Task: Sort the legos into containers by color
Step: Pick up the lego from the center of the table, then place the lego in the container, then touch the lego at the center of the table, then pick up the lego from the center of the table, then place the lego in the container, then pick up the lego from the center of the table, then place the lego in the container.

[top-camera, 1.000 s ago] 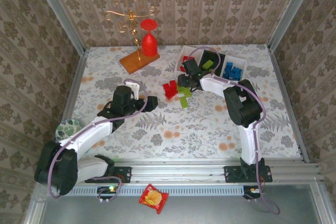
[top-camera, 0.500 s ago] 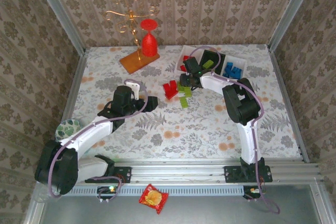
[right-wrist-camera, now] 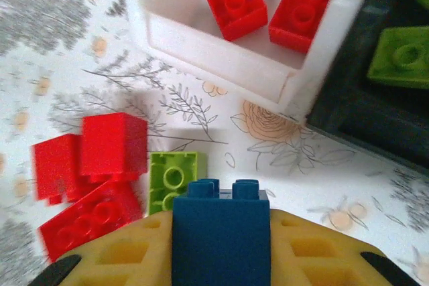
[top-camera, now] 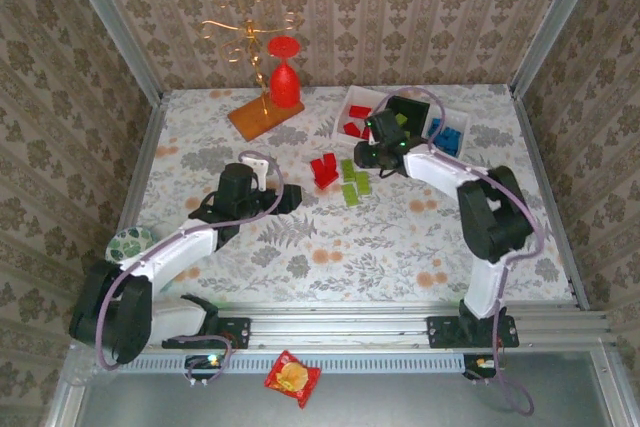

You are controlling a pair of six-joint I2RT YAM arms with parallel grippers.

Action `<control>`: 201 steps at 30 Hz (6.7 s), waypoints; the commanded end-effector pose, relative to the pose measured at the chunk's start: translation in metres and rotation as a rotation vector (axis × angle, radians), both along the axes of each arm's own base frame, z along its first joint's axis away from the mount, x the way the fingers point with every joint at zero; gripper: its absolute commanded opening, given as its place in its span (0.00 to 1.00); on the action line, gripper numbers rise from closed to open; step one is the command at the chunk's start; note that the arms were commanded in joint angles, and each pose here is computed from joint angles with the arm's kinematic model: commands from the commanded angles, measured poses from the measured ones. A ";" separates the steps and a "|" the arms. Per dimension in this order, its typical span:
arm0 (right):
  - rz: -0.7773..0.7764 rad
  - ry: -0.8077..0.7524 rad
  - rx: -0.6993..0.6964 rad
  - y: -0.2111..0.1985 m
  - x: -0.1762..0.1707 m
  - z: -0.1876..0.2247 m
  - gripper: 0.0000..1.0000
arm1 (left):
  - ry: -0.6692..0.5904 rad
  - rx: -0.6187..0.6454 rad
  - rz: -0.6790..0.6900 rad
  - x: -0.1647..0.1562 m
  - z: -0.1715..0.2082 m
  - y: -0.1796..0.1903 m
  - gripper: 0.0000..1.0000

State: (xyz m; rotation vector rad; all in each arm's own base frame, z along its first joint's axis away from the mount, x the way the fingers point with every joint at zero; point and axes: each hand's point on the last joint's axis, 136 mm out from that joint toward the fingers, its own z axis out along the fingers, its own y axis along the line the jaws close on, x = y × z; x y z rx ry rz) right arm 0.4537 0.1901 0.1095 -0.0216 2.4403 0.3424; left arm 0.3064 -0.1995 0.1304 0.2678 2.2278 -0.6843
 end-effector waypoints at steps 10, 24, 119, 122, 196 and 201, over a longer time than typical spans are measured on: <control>-0.394 -0.115 0.043 -0.167 -0.013 0.067 0.30 | -0.035 -0.048 -0.072 0.005 0.020 -0.027 0.95; -0.579 -0.043 -0.124 -0.255 0.067 0.029 0.40 | -0.082 -0.165 -0.300 -0.012 0.047 -0.096 0.95; -0.123 -0.056 -0.039 -0.057 -0.014 0.017 0.27 | 0.038 -0.085 -0.057 0.016 0.006 -0.014 0.95; -0.222 -0.099 -0.026 -0.084 0.012 0.031 0.27 | 0.025 -0.089 -0.073 0.016 0.013 -0.020 0.95; -0.210 -0.098 -0.044 -0.086 0.034 0.043 0.32 | -0.130 -0.175 -0.324 -0.015 0.037 -0.067 0.97; -0.300 -0.097 -0.039 -0.111 0.084 0.041 0.35 | -0.121 -0.187 -0.354 -0.019 0.037 -0.086 0.97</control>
